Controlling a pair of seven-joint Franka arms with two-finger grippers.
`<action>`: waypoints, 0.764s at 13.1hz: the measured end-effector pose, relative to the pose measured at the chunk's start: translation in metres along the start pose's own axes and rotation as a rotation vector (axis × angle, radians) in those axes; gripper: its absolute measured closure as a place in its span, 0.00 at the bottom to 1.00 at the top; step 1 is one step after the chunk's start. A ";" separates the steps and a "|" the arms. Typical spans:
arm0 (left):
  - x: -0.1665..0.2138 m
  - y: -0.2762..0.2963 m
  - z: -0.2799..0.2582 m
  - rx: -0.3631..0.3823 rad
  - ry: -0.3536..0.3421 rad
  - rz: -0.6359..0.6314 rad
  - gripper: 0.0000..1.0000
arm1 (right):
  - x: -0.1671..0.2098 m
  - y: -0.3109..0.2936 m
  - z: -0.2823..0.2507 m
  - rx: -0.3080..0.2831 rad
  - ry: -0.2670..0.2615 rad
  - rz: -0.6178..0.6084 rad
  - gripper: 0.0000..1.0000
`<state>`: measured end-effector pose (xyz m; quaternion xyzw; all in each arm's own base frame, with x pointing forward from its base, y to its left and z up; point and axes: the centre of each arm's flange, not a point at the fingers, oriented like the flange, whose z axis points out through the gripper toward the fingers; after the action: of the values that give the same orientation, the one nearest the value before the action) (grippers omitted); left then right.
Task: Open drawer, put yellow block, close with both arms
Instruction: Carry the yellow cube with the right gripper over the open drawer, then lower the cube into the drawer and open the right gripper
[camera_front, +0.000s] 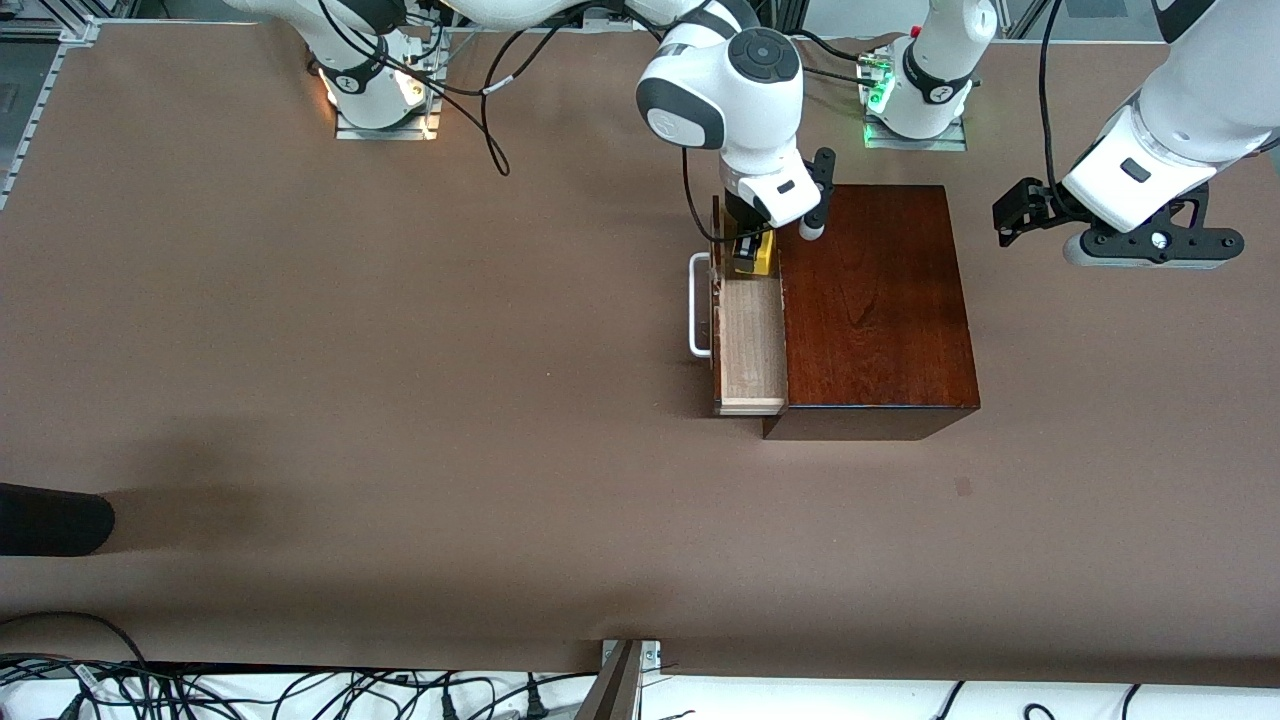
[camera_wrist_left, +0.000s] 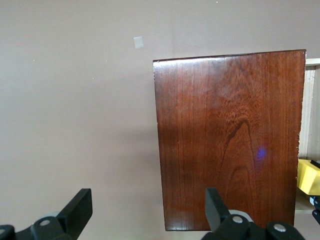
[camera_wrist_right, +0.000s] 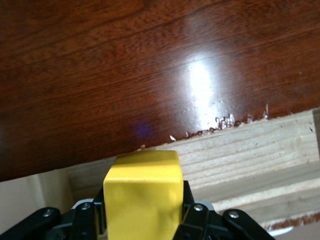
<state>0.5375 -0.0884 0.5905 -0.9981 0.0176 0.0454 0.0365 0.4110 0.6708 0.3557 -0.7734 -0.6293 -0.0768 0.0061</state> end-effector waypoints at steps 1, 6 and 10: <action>0.000 0.000 0.000 0.000 0.000 -0.001 0.00 | 0.000 0.001 0.005 -0.003 -0.002 -0.024 0.44; 0.000 0.000 0.000 0.000 -0.001 0.000 0.00 | -0.001 0.002 0.023 -0.028 -0.021 -0.102 0.44; 0.000 0.001 0.000 0.000 -0.001 0.002 0.00 | -0.002 -0.004 0.035 -0.031 -0.045 -0.138 0.44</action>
<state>0.5375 -0.0897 0.5901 -0.9981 0.0188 0.0457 0.0366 0.4107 0.6733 0.3210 -0.7297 -0.6797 -0.0693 -0.0255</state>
